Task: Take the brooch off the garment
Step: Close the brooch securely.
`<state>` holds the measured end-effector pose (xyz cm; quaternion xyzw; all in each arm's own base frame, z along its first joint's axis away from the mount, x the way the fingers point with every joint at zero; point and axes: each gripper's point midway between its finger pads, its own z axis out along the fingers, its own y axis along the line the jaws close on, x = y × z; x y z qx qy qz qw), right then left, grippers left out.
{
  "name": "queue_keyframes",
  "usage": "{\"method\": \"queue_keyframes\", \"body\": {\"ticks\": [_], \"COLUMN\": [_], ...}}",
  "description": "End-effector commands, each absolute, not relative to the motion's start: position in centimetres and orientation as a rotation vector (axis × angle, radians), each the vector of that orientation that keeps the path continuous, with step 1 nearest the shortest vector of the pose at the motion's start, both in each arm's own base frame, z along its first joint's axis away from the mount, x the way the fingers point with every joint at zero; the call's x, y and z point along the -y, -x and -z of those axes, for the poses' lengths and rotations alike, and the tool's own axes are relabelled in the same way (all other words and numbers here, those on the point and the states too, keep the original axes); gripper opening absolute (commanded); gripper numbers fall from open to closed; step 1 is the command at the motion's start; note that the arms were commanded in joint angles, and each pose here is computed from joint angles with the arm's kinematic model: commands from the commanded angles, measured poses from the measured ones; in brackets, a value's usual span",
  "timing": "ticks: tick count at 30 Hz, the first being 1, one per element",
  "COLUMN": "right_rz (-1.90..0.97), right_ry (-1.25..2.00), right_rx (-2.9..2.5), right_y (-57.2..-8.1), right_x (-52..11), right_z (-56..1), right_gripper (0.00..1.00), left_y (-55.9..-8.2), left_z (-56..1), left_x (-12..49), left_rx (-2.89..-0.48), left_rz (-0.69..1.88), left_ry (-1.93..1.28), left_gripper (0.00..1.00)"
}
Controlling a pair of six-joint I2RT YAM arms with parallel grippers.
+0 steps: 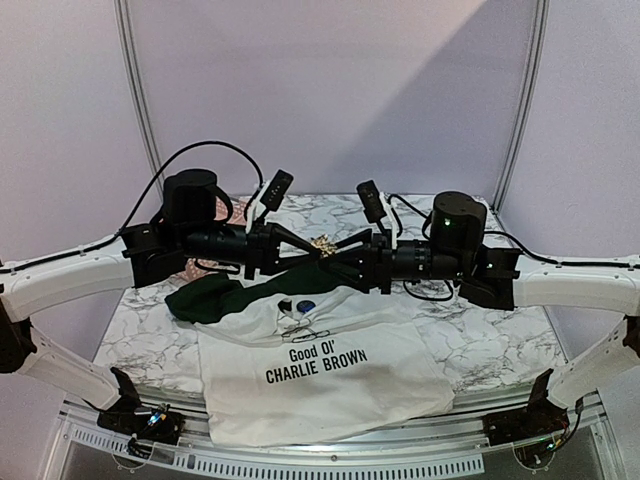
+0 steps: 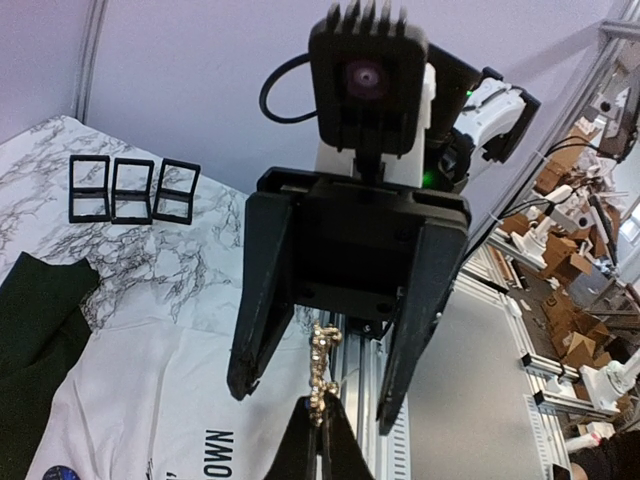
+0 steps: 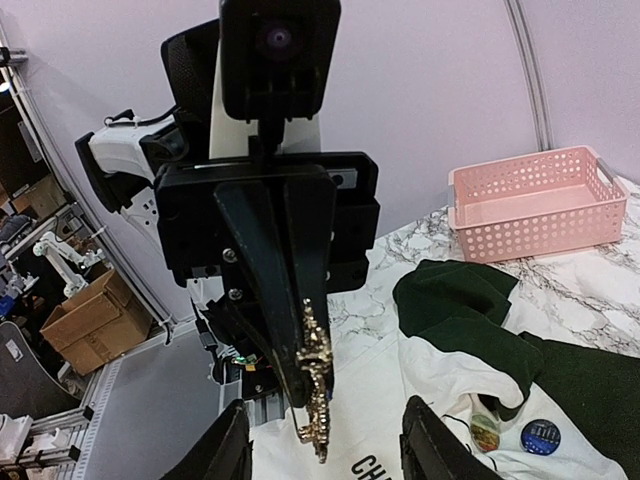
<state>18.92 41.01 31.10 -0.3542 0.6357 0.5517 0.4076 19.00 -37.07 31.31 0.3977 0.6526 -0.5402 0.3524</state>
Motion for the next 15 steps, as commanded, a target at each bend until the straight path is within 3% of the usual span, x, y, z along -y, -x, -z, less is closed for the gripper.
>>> {"method": "queue_keyframes", "body": {"ticks": [1, 15], "right_rz": [-1.364, -1.403], "right_ry": [0.881, 0.854], "right_rx": [-1.594, -1.549], "right_y": [-19.4, -19.3], "right_x": [-41.3, -41.3], "right_z": [-31.7, -32.9], "right_gripper": [0.47, 0.41], "left_y": [-19.4, -19.2], "left_z": [-32.4, -32.6], "left_x": [37.1, 37.1], "left_rx": [-1.654, -1.641], "left_rz": [1.404, 1.415], "left_ry": [-1.022, -1.032], "left_gripper": [0.0, 0.0]}}
